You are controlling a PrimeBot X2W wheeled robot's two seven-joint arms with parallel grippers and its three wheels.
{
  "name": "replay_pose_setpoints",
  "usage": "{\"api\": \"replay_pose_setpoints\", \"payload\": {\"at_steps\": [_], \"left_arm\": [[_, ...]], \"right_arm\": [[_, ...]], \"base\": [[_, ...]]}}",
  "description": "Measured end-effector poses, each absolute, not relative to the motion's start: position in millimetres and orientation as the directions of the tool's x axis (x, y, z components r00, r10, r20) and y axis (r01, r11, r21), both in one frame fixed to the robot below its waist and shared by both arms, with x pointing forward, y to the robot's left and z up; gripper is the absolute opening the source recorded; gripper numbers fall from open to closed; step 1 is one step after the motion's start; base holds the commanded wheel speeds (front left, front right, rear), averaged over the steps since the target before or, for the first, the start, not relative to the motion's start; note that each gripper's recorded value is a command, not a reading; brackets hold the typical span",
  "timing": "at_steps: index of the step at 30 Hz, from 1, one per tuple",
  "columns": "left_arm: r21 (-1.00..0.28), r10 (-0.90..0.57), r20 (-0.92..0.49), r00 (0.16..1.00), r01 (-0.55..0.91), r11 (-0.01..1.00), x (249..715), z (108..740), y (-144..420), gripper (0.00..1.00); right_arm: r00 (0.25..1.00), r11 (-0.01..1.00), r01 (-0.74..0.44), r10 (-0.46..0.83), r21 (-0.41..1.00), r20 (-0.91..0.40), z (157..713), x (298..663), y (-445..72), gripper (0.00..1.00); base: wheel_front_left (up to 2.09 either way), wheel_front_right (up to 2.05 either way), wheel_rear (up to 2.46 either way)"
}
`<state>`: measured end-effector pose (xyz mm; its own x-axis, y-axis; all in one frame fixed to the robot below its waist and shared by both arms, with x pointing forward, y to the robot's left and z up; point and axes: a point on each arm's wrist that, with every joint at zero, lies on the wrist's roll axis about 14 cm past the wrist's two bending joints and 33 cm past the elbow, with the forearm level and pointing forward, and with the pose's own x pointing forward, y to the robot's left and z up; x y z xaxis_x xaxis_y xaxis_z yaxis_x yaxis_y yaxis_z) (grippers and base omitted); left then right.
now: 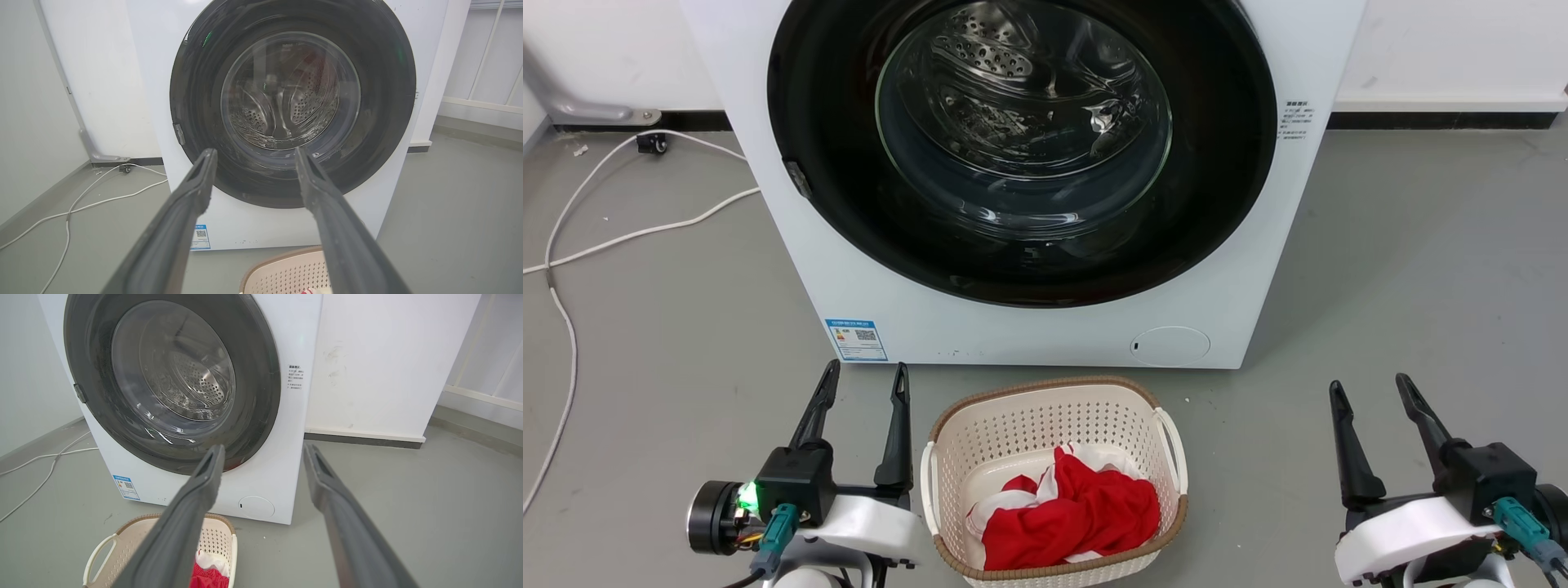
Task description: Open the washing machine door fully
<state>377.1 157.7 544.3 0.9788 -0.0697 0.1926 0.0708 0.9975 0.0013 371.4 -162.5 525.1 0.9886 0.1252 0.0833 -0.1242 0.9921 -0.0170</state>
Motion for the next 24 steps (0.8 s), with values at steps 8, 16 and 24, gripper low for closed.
{"api": "replay_pose_setpoints", "payload": {"at_steps": [8,16,24], "left_arm": [[0.001,-0.069,0.19,0.979,0.07,0.998,377.2,543.5,158.1,1.0],[-0.004,-0.07,0.19,0.979,0.072,0.997,377.5,543.4,157.7,1.0],[-0.007,-0.071,0.182,0.981,0.073,0.997,381.5,540.4,157.3,1.0]], "right_arm": [[0.99,0.993,-0.113,0.11,0.031,0.094,525.2,371.4,-165.9,0.0],[0.986,0.801,-0.074,-0.029,0.594,0.163,532.9,372.1,-181.9,0.0],[0.971,0.232,-0.132,-0.167,0.964,0.173,553.7,389.0,-197.0,0.0]], "base": [[0.0,0.0,0.0],[0.0,0.0,0.0],[0.0,0.0,0.0]]}}
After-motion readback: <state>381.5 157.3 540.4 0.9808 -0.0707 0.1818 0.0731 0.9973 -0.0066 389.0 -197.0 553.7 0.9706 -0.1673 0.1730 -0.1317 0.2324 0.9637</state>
